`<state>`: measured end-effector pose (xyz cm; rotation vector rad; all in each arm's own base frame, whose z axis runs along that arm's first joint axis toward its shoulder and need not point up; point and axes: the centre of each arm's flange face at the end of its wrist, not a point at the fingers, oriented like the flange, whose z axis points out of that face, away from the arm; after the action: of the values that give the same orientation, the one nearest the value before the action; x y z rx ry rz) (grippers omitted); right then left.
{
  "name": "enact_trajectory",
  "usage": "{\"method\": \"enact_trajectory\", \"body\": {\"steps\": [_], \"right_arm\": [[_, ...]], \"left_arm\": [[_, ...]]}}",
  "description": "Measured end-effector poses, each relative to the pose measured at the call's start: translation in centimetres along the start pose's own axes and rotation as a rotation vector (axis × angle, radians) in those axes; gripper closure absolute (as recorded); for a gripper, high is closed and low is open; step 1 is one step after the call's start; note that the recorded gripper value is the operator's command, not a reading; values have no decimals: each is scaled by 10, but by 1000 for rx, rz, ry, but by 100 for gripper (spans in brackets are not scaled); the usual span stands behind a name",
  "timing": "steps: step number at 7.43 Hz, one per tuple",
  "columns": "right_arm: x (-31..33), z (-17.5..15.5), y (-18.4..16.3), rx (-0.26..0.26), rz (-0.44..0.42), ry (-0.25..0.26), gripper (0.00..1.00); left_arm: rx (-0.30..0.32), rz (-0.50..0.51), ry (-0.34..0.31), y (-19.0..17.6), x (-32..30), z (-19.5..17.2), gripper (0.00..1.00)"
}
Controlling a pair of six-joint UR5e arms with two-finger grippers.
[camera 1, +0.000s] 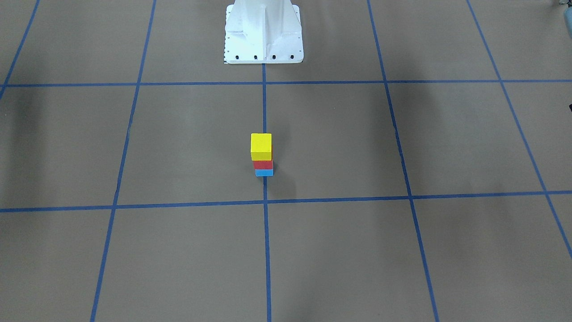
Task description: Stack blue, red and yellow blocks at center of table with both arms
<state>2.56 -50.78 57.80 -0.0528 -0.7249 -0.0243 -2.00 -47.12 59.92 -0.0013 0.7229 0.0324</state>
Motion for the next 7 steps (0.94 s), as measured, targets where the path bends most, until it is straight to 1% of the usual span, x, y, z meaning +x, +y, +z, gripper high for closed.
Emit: {"method": "enact_trajectory", "body": {"steps": [3,7], "right_arm": [[-2,-2,-1,5,-4,-1,1],[-7,-6,-4,15,-7,-4,1]], "left_arm": [[-20,-9,24,4,-1,3,0],[-6,4,42,3,4,-1,0]]}}
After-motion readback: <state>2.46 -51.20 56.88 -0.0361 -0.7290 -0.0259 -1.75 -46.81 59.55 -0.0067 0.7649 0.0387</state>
